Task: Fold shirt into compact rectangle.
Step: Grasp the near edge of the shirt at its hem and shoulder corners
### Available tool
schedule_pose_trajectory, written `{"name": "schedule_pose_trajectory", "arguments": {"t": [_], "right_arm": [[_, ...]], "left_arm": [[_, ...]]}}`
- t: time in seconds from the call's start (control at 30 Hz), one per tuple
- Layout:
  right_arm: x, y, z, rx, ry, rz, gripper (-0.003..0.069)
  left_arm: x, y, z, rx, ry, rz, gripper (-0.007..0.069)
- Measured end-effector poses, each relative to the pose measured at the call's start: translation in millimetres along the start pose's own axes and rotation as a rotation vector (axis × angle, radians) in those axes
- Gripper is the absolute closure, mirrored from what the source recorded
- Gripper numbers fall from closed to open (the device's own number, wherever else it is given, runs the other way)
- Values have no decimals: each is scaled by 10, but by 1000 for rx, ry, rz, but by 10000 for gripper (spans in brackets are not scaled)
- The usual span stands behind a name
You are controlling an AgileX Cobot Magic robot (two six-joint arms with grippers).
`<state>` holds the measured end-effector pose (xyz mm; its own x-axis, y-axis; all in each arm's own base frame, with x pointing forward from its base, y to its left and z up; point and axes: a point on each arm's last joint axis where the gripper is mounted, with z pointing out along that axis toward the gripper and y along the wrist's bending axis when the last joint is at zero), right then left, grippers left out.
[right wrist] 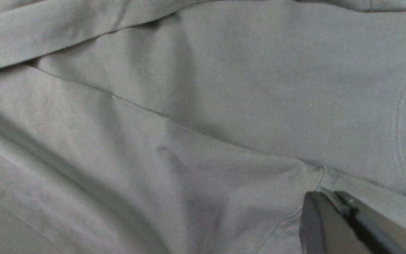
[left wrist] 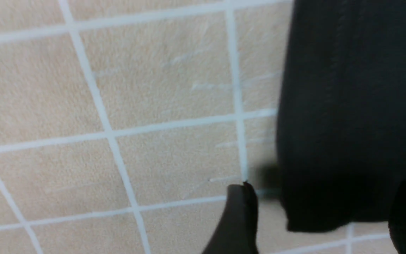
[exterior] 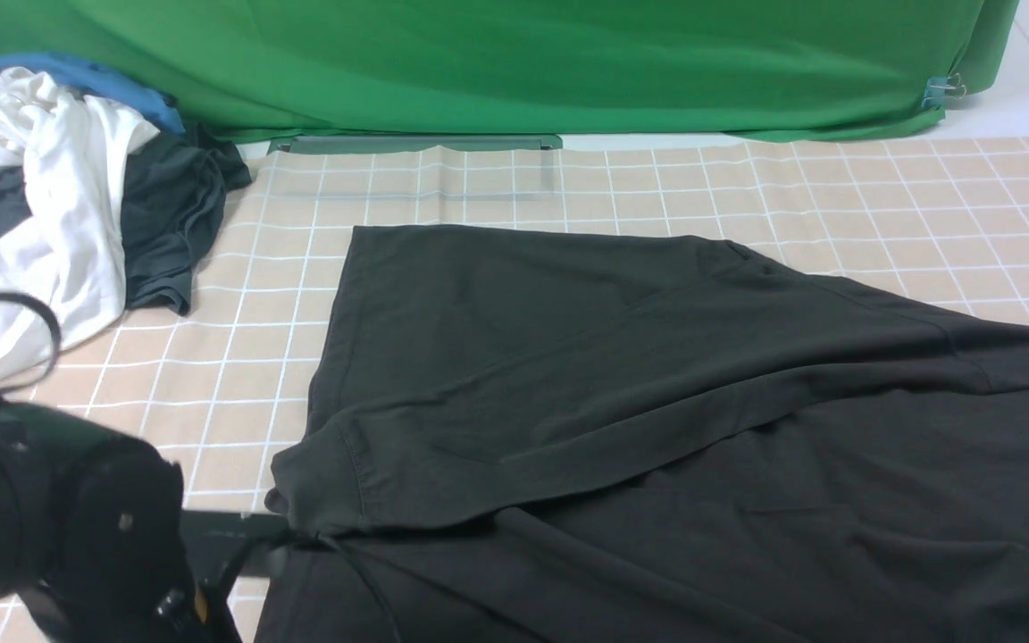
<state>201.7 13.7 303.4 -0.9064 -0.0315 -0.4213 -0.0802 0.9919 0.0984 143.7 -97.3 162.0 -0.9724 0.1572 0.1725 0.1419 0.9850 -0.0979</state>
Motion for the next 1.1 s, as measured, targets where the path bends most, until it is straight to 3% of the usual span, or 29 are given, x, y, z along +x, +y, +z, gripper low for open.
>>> {"name": "schedule_pose_trajectory", "arguments": {"t": [0.17, 0.27, 0.37, 0.47, 0.7, 0.97, 1.1], "right_arm": [[-1, 0, 0, 0, -1, -1, 604], [0, 0, 0, 0, 0, -1, 598], [4, 2, 0, -2, 4, -1, 585], [19, 3, 0, -4, 21, 2, 573], [130, 9, 17, -13, 130, 7, 525], [628, -35, 459, -8, 321, 73, 176], [885, -50, 677, -10, 391, 110, 104]], "left_arm": [[-22, 10, 121, -21, 50, -9, 123], [-29, 20, 139, -37, 66, 1, 257], [-43, 7, 132, -27, 60, 21, 470], [-72, -11, 82, -19, 36, 44, 587], [-24, -14, -292, -34, -58, 72, 593], [198, 69, -527, -56, -114, 37, 593], [212, 79, -545, -59, -126, 34, 593]]}}
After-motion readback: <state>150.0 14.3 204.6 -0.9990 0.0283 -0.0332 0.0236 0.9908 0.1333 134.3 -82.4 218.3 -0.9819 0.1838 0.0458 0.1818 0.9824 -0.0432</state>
